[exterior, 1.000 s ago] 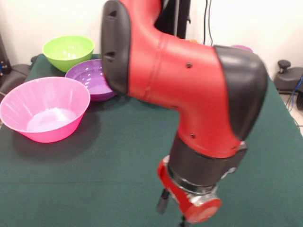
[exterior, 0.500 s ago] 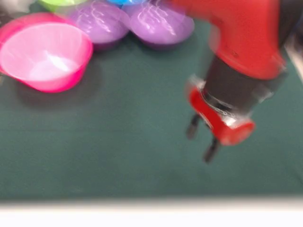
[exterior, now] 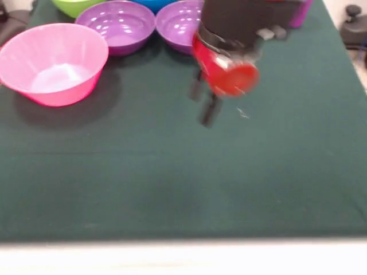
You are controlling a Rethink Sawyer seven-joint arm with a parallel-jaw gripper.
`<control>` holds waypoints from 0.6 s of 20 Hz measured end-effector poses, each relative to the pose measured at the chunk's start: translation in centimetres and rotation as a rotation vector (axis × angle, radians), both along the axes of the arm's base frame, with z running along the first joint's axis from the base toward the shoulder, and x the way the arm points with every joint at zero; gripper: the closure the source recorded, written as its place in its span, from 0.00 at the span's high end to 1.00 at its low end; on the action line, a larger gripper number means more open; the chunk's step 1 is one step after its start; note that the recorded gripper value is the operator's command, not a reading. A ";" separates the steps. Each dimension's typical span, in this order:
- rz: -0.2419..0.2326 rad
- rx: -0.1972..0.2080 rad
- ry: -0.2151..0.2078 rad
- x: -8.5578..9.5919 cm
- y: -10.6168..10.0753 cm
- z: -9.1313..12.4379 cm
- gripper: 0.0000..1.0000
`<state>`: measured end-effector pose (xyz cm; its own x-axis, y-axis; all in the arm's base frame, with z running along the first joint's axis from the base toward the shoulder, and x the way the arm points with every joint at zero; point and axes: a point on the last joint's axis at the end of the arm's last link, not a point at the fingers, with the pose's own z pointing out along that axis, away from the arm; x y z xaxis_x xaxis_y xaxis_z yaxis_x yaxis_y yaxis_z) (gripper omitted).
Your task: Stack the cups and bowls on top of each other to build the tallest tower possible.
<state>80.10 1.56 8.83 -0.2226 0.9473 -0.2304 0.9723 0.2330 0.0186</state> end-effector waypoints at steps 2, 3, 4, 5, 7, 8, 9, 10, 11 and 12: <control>-0.022 -0.003 0.001 -1.2 -1.7 0.8 1.00; -0.031 -0.006 0.003 -1.9 -2.7 1.2 1.00; -0.043 -0.016 0.004 -3.1 -4.6 1.8 1.00; -0.047 -0.024 0.003 -3.8 -5.6 2.1 1.00; -0.059 -0.055 0.001 -6.0 -8.6 2.4 1.00; -0.062 -0.063 -0.001 -6.5 -9.2 2.4 1.00; -0.065 -0.074 -0.003 -7.2 -10.0 2.4 1.00; -0.068 -0.087 -0.001 -8.0 -10.7 2.3 1.00; -0.067 -0.096 -0.001 -8.7 -11.3 2.2 1.00; -0.066 -0.108 0.000 -10.0 -12.2 1.8 1.00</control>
